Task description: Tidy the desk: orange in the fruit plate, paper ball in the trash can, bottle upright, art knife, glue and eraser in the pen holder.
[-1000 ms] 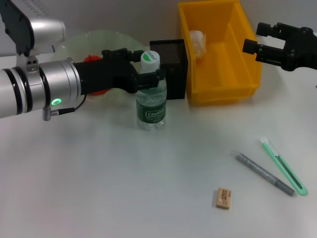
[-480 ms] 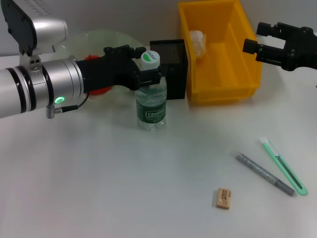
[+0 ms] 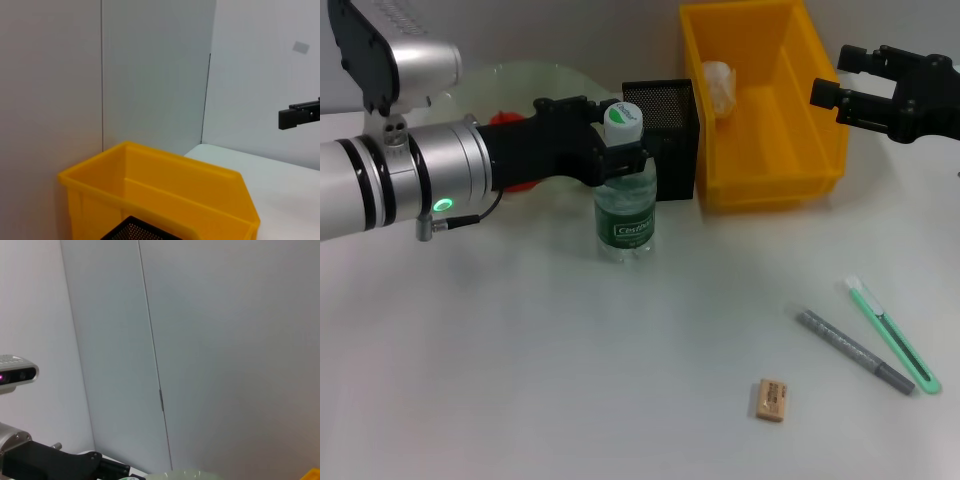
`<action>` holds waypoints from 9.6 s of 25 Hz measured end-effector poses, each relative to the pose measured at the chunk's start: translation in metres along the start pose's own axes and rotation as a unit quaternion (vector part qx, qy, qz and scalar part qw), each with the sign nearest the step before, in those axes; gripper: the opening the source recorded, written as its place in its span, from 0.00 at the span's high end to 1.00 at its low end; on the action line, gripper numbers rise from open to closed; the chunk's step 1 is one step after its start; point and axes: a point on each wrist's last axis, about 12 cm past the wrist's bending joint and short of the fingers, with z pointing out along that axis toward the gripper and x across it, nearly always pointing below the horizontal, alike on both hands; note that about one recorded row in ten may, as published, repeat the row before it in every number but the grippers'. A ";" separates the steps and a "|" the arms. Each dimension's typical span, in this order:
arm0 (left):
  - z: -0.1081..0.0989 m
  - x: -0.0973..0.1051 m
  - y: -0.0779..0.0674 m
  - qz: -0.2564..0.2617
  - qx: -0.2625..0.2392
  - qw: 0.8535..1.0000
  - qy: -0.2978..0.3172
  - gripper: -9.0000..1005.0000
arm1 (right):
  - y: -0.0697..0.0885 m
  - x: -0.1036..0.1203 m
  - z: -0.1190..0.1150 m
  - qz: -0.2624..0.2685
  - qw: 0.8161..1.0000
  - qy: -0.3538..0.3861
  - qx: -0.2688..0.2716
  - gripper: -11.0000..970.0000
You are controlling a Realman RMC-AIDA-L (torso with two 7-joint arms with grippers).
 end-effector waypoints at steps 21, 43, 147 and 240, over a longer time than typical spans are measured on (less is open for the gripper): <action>0.002 0.004 -0.001 -0.001 0.005 1.000 -0.015 0.53 | -0.001 0.001 0.000 0.001 1.000 0.001 0.005 0.27; -0.006 -0.006 0.001 0.007 0.014 0.999 -0.031 0.57 | -0.001 0.000 0.001 -0.001 1.000 0.002 0.003 0.27; -0.100 0.014 0.030 0.012 -0.037 0.999 -0.001 0.57 | 0.001 0.000 0.007 0.002 1.000 0.005 -0.003 0.27; -0.096 0.026 0.032 0.030 -0.065 0.994 -0.078 0.32 | 0.057 -0.040 0.119 0.091 0.819 0.566 0.013 0.27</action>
